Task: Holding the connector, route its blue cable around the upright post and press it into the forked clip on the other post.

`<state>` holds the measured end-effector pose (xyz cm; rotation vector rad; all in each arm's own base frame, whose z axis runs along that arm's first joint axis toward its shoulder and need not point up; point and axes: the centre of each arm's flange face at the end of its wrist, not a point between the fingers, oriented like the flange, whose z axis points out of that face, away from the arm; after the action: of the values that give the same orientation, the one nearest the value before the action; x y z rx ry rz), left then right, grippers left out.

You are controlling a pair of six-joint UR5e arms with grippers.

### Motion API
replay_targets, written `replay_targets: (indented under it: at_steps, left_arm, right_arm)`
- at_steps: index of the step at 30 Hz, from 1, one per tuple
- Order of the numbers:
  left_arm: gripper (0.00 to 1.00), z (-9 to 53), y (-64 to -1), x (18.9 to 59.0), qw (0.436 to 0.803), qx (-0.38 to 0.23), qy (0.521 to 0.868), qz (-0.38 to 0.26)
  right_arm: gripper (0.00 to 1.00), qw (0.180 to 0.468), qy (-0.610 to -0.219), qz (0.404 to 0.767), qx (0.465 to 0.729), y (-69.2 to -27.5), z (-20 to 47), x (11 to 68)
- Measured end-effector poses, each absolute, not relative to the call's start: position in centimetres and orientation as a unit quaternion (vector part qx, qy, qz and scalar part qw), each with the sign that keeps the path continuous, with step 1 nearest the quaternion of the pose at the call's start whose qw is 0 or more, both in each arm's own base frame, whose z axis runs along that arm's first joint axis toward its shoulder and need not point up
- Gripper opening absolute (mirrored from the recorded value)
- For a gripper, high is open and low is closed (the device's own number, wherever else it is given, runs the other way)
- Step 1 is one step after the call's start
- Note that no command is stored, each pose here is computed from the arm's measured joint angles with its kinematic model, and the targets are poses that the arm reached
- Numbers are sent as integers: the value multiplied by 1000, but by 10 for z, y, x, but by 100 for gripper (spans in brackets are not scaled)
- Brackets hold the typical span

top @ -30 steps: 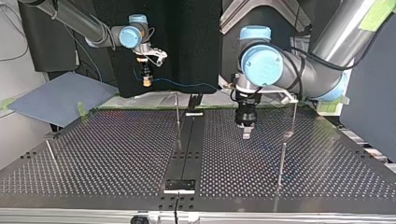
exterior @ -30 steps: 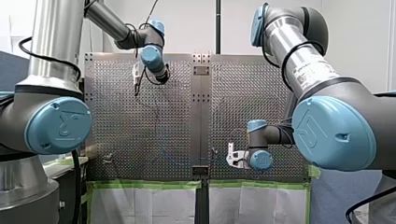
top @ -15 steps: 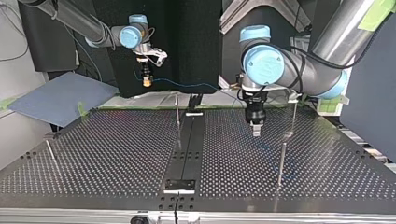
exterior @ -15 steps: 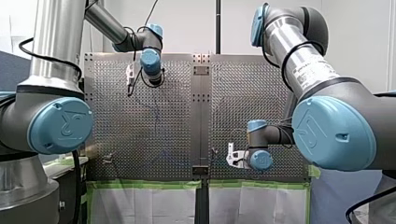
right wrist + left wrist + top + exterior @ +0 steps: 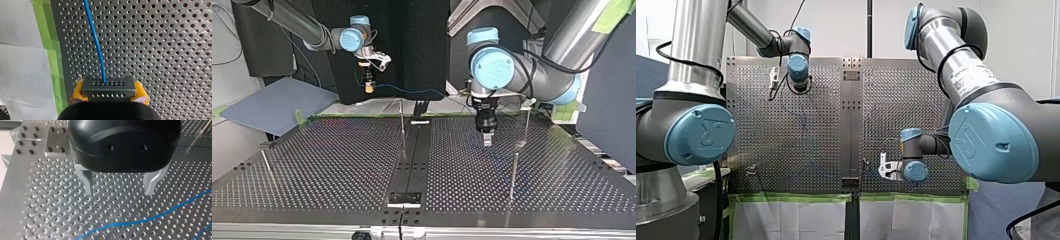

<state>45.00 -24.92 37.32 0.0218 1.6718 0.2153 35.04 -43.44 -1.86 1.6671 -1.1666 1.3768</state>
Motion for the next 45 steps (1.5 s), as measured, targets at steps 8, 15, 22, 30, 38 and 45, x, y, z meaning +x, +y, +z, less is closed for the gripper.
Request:
replay_targets:
  at_steps: [8, 15, 22, 30, 38, 45]
  left_arm:
    - [100, 349, -256, 463, 655, 54, 746, 110]
    - [100, 343, -245, 469, 642, 57, 750, 151]
    - [100, 365, -233, 463, 652, 46, 734, 185]
    - [100, 385, -232, 457, 668, 51, 718, 187]
    - [100, 366, -239, 464, 655, 80, 726, 194]
    - [100, 349, -235, 477, 641, 88, 733, 210]
  right_arm:
    - [0, 336, -447, 529, 639, -434, -19, 350]
    - [0, 336, -448, 528, 639, -434, -19, 350]
    - [0, 336, -447, 529, 638, -435, -19, 350]
    - [0, 336, -447, 529, 638, -434, -19, 350]
    - [0, 336, -447, 529, 638, -435, -19, 351]
    - [0, 336, -447, 531, 637, -435, -19, 351]
